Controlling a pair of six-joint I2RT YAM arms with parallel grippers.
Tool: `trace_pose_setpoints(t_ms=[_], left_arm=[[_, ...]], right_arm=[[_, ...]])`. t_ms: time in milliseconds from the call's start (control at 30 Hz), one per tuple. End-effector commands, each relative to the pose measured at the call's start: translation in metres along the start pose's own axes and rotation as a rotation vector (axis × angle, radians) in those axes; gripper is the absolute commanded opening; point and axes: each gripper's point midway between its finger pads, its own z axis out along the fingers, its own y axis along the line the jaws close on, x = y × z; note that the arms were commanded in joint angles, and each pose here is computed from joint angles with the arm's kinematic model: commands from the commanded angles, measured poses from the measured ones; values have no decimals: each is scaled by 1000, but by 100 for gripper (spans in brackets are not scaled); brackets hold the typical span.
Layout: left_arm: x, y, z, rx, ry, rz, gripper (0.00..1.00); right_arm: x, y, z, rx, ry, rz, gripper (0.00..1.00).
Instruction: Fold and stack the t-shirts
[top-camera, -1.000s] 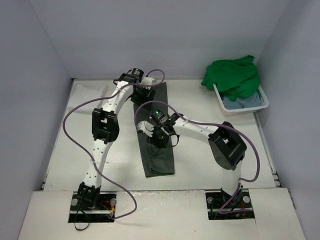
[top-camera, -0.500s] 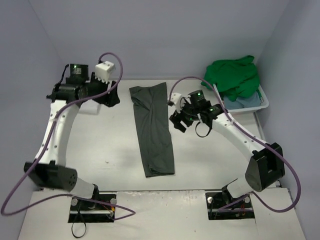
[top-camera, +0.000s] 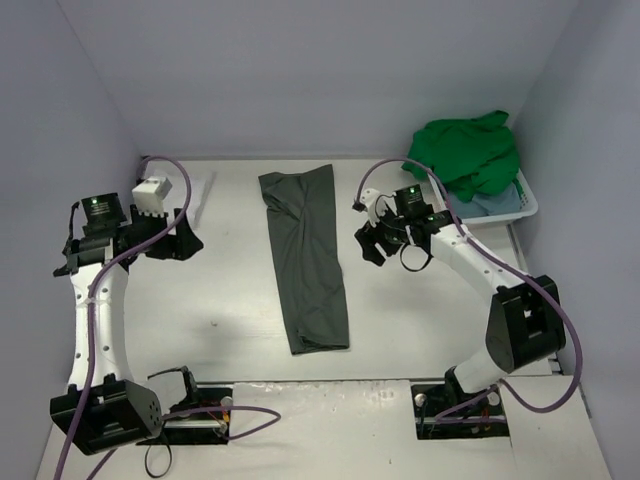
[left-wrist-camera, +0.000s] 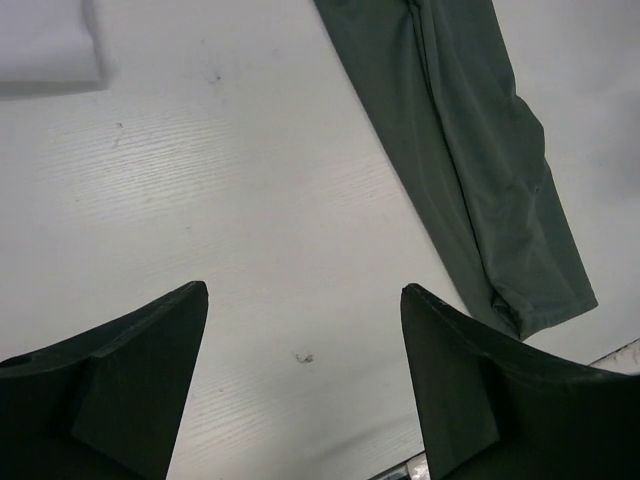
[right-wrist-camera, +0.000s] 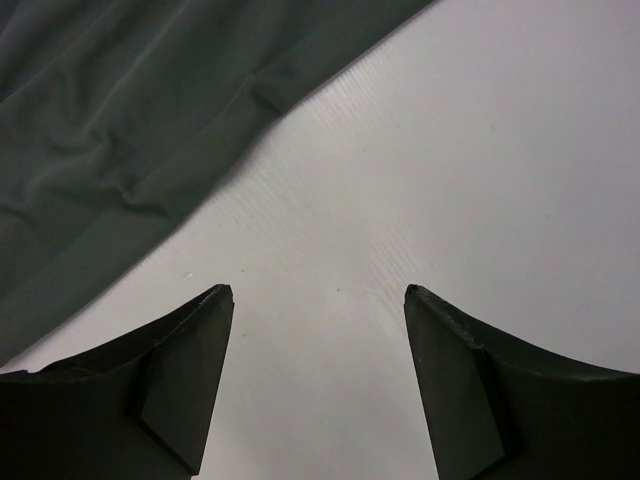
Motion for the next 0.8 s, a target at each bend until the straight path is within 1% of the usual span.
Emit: trace_pose_setpoints(t_ms=[0, 167, 300, 400, 500, 633, 733, 767], left_arm=[[-30, -8, -9, 53, -146, 35, 72], [-19, 9, 0, 24, -134, -7, 73], [-1, 28, 15, -2, -59, -63, 73], [15, 32, 24, 63, -6, -122, 73], [22, 32, 28, 100, 26, -163, 73], [19, 30, 24, 98, 2, -150, 73], [20, 30, 23, 90, -2, -145, 73], [21, 30, 23, 87, -1, -147, 73]], right_arm=[[-4, -2, 8, 25, -2, -36, 67], [-6, 7, 10, 17, 2, -66, 67], [-3, 10, 12, 9, 12, -70, 67], [0, 18, 17, -12, 25, -82, 67], [-4, 28, 19, -27, 28, -104, 67], [-16, 58, 24, -44, 41, -195, 67], [-17, 73, 26, -41, 62, -254, 68], [-16, 93, 29, -60, 75, -307, 68]])
